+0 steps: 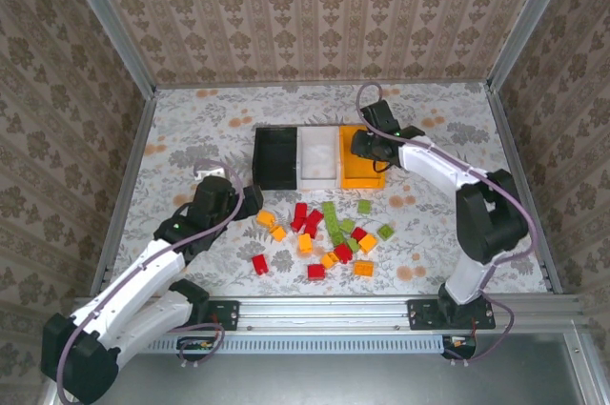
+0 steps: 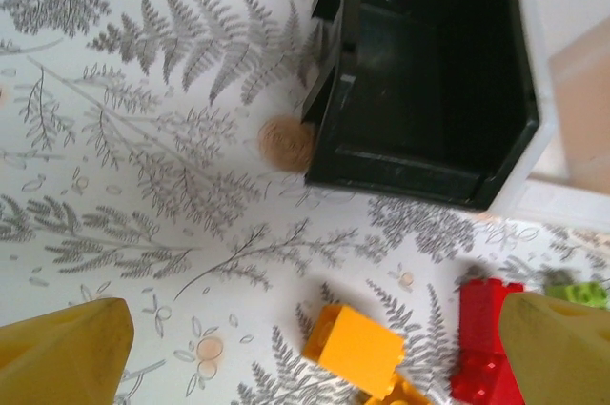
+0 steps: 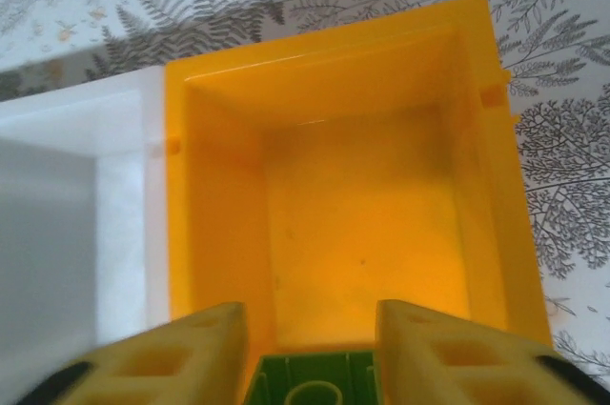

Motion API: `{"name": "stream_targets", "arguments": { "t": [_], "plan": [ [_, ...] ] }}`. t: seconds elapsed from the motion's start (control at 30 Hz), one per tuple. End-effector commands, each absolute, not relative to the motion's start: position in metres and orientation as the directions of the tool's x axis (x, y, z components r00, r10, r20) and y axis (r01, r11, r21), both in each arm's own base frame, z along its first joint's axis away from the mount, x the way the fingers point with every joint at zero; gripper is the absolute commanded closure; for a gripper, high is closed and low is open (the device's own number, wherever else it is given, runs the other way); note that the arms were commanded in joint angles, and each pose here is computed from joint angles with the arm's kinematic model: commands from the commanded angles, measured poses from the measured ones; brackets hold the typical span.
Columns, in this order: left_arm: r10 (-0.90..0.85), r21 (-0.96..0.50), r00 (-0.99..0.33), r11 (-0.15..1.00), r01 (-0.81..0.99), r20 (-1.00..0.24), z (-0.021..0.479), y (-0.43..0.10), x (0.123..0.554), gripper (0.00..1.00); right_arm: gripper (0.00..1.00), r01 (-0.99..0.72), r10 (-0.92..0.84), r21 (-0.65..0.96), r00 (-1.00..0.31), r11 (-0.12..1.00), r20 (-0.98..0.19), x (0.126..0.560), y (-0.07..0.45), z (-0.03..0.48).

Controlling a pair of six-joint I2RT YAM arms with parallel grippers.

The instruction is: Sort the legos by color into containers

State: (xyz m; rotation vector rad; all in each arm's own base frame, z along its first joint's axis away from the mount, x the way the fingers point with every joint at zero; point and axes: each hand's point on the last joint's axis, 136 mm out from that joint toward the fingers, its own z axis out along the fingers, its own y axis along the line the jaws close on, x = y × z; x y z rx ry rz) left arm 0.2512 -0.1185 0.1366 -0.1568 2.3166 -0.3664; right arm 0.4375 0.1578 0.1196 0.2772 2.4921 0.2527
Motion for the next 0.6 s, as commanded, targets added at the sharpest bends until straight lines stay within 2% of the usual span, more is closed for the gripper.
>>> {"name": "stream_targets", "arguments": {
  "t": [0.0,0.13,0.2,0.43,0.57],
  "plan": [
    [-0.185,-0.282,-0.724,0.959,0.014,-0.664,0.133,-0.12,0.248,0.0,0.4,0.153,0.228,0.179,-0.801,0.972,-0.554,0.446,0.154,0.117],
    [-0.141,-0.271,-0.751,0.961,0.053,-0.645,0.122,-0.13,0.249,0.01,0.33,0.128,0.228,0.209,-0.78,0.97,-0.582,0.449,0.158,0.134],
    [-0.116,-0.261,-0.767,0.963,0.069,-0.632,0.115,-0.137,0.25,0.01,0.21,0.112,0.232,0.232,-0.771,0.966,-0.594,0.445,0.16,0.142],
    [0.002,-0.192,-0.825,0.972,0.133,-0.565,0.073,-0.172,0.254,0.01,0.2,0.088,0.241,0.271,-0.759,0.959,-0.605,0.419,0.159,0.147],
    [0.034,-0.137,-0.854,0.983,0.123,-0.52,0.047,-0.175,0.259,0.1,0.2,0.09,0.255,0.288,-0.751,0.953,-0.609,0.408,0.155,0.149]
  ]
}}
